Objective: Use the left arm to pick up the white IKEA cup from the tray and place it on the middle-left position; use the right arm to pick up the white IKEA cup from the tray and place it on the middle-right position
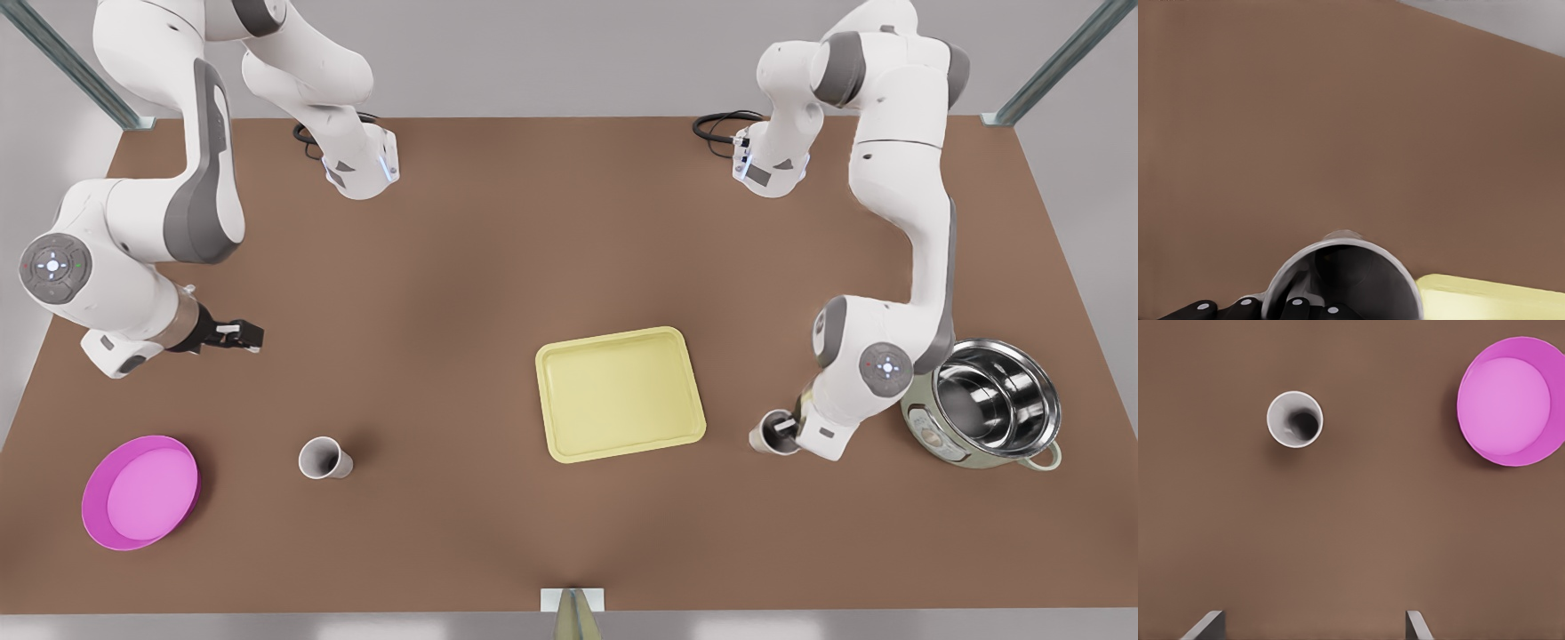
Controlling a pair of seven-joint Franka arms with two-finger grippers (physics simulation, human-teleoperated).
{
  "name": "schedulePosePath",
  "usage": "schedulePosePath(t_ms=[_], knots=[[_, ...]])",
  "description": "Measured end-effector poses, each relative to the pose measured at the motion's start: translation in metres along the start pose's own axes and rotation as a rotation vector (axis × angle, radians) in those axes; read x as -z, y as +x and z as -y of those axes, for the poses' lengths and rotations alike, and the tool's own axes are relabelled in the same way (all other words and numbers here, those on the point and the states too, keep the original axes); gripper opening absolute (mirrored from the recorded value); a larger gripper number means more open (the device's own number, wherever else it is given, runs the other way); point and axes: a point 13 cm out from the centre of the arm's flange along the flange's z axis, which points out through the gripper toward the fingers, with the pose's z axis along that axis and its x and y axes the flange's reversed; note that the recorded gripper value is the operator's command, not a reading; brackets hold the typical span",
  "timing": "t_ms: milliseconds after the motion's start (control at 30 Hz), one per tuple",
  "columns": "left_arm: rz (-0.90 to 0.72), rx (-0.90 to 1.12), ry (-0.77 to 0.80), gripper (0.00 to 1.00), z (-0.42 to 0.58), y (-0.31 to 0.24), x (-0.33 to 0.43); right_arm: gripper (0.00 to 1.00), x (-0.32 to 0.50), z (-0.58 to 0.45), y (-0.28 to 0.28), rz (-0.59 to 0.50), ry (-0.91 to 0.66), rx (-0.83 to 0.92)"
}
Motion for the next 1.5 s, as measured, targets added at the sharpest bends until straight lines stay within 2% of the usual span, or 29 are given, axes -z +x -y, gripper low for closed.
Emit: schedulePosePath(t_ms=[367, 467, 500, 533, 567, 600, 733, 1000, 1067, 1167, 1233, 1333, 1500], knots=[[0.028, -0.065, -0.006, 0.0, -0.036, -0.029, -0.069, 1.0, 0.001, 0.004, -0.001, 0.002, -0.001, -0.004], [0.049, -0.086, 0.003, 0.1, -0.034, -0.034, -0.072, 1.0, -0.001, 0.004, -0.001, -0.001, -0.001, -0.001], [0.053, -0.093, 0.006, 0.11, -0.033, -0.035, -0.073, 1.0, -0.001, 0.006, -0.001, -0.001, -0.001, -0.001], [0.057, -0.1, 0.009, 0.29, -0.032, -0.035, -0.074, 1.0, -0.001, 0.007, -0.001, -0.002, -0.002, -0.002], [0.058, -0.107, 0.014, 0.88, -0.031, -0.035, -0.075, 1.0, -0.001, 0.008, -0.001, -0.002, -0.002, -0.001], [0.06, -0.115, 0.023, 1.0, -0.029, -0.035, -0.077, 1.0, -0.001, 0.008, -0.001, -0.002, -0.002, 0.0], [0.071, -0.168, 0.074, 1.0, -0.019, -0.036, -0.078, 1.0, -0.001, 0.008, 0.0, -0.003, -0.002, 0.004], [0.095, -0.249, 0.045, 1.0, -0.022, -0.039, -0.071, 1.0, -0.002, 0.014, 0.0, -0.004, -0.002, 0.003], [0.109, -0.262, 0.046, 1.0, -0.018, -0.039, -0.029, 1.0, -0.002, 0.017, 0.0, -0.005, -0.002, 0.0], [0.158, -0.275, 0.066, 1.0, -0.02, -0.025, 0.125, 1.0, -0.002, 0.023, 0.001, -0.006, -0.004, -0.006], [0.14, -0.272, 0.083, 1.0, -0.033, 0.004, 0.189, 1.0, -0.002, 0.025, 0.001, -0.006, -0.004, -0.005], [0.079, -0.29, 0.081, 1.0, -0.047, 0.045, 0.218, 1.0, -0.002, 0.024, 0.001, -0.006, -0.004, 0.002], [0.021, -0.327, 0.072, 1.0, -0.049, 0.063, 0.225, 1.0, -0.002, 0.024, 0.001, -0.006, -0.004, 0.008]])
